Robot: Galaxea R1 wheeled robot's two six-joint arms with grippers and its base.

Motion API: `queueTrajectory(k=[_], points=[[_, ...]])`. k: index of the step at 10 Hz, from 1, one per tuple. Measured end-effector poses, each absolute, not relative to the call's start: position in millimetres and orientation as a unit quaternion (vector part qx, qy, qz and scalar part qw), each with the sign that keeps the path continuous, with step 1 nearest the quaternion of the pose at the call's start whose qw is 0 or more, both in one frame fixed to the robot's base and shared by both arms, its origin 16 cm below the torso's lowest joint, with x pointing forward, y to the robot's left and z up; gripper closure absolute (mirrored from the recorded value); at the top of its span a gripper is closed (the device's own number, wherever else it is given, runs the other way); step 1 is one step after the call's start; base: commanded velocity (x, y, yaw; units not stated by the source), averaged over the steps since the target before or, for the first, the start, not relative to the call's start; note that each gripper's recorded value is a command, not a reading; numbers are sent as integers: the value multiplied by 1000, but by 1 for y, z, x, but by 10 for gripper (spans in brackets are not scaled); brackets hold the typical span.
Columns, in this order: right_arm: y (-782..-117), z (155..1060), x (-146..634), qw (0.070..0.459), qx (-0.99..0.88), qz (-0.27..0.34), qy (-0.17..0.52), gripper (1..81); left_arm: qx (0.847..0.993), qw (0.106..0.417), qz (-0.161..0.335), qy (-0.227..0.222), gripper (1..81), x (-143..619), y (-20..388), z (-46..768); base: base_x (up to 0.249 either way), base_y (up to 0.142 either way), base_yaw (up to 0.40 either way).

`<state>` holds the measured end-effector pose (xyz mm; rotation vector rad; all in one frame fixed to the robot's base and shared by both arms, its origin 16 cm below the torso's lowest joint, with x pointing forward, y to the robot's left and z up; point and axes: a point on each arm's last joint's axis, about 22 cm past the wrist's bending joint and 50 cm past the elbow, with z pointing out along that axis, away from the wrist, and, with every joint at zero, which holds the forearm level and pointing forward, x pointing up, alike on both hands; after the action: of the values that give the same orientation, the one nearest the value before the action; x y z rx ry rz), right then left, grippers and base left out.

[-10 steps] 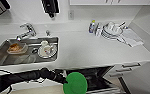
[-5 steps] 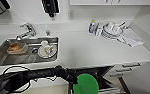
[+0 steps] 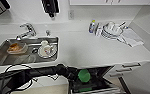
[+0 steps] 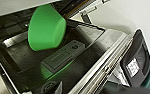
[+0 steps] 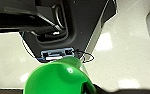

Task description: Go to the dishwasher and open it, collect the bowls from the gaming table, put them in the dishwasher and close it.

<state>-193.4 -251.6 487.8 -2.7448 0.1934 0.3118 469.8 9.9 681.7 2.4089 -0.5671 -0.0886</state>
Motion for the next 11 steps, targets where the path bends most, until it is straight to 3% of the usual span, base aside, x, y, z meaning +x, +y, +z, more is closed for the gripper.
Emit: queueTrajectory(k=[4, 8, 11], points=[[-263, 492, -180, 190, -975, 88, 77, 811, 926, 311, -56, -206, 10, 430, 52, 654, 0, 0, 0], [-322, 510, -132, 190, -977, 39, 84, 811, 933, 279, -119, -195, 10, 303, 113, 586, 0, 0, 0], [-353, 544, -73, 215, -972, 3, 92, 811, 931, 280, -146, -185, 10, 205, 141, 554, 0, 0, 0]])
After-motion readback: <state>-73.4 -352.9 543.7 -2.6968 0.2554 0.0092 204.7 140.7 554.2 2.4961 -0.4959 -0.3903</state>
